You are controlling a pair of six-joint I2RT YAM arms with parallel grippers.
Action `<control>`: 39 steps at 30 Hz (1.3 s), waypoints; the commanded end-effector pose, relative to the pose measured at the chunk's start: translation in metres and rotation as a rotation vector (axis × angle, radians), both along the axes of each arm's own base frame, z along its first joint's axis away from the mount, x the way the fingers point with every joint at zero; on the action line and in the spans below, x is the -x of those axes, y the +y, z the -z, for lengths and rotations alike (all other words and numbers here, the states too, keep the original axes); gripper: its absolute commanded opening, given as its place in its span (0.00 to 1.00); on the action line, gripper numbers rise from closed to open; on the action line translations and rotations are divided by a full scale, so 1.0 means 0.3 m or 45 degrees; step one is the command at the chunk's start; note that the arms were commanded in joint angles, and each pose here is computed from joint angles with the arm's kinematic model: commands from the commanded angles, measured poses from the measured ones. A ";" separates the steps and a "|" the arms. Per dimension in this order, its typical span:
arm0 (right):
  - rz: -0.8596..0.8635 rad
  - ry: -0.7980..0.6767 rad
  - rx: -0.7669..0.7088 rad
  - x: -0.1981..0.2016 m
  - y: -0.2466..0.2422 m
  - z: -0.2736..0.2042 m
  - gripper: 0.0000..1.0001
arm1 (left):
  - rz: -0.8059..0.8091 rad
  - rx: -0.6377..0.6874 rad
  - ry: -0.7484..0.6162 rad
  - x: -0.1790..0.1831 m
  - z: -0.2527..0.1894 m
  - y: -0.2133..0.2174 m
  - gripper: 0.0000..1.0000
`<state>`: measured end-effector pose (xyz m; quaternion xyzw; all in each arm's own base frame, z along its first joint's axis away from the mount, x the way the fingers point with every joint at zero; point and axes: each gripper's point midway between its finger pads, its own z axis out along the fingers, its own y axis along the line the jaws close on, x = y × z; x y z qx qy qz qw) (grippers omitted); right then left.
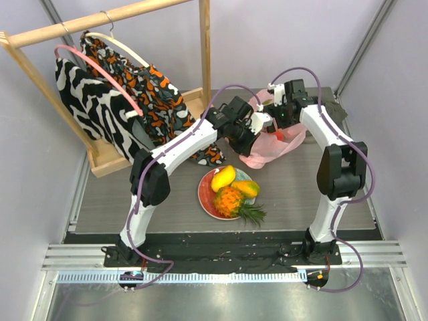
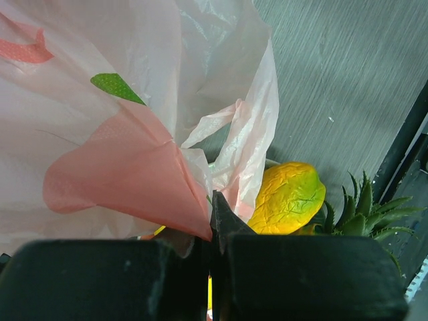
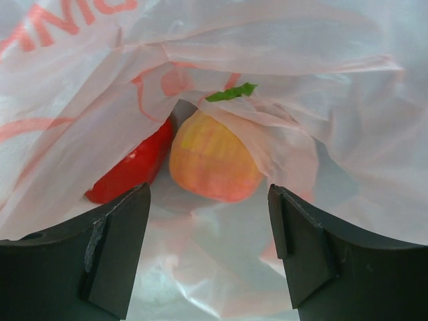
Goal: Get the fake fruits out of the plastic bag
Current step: Take out the fake fruit from the plastic bag.
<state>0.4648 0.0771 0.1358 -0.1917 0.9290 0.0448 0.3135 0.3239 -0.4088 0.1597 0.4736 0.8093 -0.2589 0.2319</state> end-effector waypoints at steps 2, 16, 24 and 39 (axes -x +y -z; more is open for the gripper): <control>0.050 0.057 -0.038 -0.029 0.030 0.049 0.78 | 0.009 0.060 -0.047 -0.016 -0.059 -0.033 0.00; 0.059 0.123 0.014 -0.058 0.026 0.144 0.71 | 0.026 0.039 -0.033 0.003 -0.025 -0.049 0.00; -0.004 0.036 0.057 0.027 -0.028 -0.120 0.62 | -0.018 0.032 -0.074 -0.035 -0.024 -0.053 0.00; -0.096 0.065 0.062 0.243 -0.068 -0.317 0.66 | -0.097 0.062 -0.194 -0.134 -0.098 -0.049 0.00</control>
